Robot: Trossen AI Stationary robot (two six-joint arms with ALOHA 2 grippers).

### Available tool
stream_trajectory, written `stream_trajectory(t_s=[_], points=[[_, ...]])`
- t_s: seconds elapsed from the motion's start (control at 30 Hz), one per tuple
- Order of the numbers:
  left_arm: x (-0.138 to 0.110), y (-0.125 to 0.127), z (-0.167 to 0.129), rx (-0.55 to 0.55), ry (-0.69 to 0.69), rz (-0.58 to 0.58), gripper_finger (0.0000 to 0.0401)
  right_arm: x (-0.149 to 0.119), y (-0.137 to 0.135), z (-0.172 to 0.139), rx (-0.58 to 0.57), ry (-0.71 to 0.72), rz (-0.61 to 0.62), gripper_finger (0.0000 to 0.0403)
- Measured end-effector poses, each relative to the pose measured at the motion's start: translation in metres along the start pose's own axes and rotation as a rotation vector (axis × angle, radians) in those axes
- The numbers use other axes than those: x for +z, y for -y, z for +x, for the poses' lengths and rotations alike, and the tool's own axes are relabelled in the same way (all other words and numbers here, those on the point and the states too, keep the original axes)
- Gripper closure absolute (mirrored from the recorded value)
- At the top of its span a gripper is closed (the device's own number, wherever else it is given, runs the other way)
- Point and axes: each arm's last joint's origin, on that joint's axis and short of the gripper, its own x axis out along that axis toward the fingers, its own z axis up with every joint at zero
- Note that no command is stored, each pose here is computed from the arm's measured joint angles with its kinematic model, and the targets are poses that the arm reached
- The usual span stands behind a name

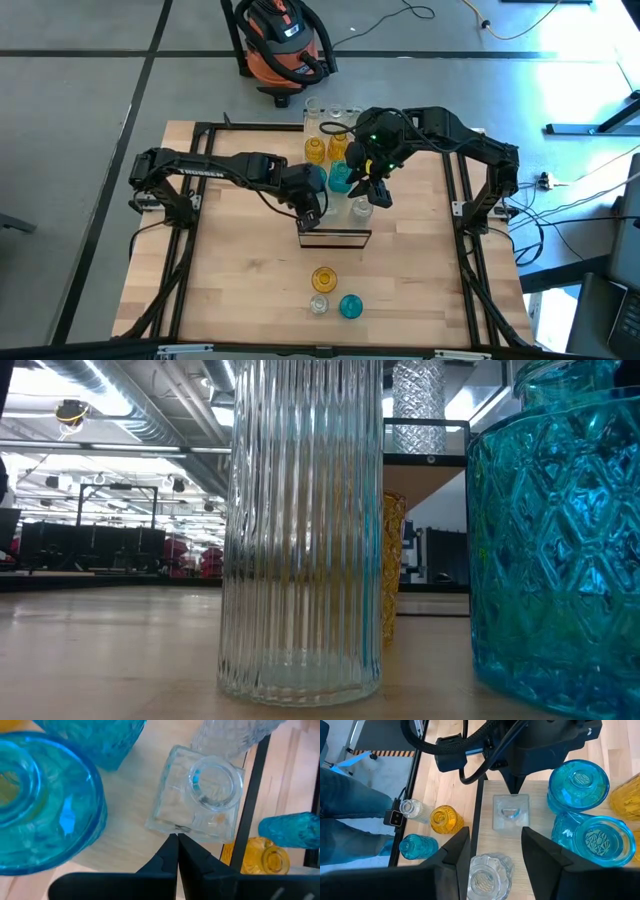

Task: Sort vases onto shelf
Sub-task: Put the transparent vase on the shelf aligned with the other transparent vase

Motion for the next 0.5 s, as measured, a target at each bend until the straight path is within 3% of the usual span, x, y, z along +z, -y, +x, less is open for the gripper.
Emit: stream_trajectory(t_s=[0.5], points=[[0.0041,0.0018,-0.0001,-0.018,0.043,0.0,0.0401,0.0,0.0,0.0,0.0,0.0,0.0,0.026]])
